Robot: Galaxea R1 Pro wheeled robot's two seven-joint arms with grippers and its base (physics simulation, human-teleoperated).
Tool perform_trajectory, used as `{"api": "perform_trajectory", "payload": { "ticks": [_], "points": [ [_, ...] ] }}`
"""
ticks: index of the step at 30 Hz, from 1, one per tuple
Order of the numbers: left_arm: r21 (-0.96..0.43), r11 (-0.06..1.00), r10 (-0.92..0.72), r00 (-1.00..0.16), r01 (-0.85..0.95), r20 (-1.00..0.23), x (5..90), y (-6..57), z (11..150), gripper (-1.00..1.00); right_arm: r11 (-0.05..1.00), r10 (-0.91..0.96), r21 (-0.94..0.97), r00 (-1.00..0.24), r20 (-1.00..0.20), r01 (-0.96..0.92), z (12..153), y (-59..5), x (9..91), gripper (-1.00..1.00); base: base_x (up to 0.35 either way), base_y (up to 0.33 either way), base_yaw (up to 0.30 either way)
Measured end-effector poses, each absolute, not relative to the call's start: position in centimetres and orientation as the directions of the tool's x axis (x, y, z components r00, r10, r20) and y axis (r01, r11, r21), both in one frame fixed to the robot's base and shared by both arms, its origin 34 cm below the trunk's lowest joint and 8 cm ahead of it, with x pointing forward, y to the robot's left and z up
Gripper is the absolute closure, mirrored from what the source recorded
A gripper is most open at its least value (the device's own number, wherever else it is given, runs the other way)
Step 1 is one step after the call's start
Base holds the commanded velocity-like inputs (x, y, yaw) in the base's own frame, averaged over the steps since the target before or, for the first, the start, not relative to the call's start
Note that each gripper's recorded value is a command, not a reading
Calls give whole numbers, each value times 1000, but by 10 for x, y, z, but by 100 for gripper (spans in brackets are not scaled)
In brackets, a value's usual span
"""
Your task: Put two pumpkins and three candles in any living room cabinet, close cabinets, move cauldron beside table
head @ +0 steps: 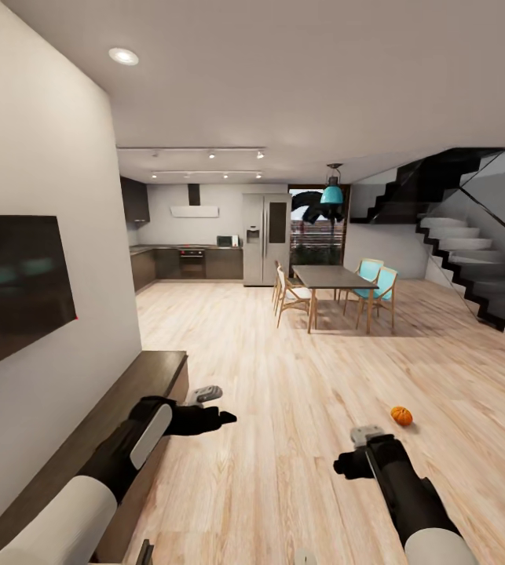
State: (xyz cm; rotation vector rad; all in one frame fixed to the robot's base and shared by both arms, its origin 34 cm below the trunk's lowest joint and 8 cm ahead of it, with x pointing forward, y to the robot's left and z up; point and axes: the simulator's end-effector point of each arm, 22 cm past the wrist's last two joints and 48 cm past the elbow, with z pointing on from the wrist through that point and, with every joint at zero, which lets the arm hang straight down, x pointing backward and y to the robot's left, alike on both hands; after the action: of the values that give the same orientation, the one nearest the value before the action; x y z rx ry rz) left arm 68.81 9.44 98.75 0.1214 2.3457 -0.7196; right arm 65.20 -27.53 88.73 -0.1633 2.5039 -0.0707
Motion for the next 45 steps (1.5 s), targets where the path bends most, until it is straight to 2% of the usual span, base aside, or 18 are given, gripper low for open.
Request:
{"api": "perform_trajectory", "payload": {
  "ticks": [28, 45],
  "points": [
    [-459, 846, -103, -762, 270, -639, 690, 99, 990, -100, 991, -135, -86, -799, -586, -104, 886, -274, 652, -100, 1, 0, 0],
    [-458, 850, -100, -773, 261, -627, 688, 101, 983, -100, 991, -136, -87, -800, -585, -105, 886, -274, 652, -100, 250, 0, 0]
  ]
}}
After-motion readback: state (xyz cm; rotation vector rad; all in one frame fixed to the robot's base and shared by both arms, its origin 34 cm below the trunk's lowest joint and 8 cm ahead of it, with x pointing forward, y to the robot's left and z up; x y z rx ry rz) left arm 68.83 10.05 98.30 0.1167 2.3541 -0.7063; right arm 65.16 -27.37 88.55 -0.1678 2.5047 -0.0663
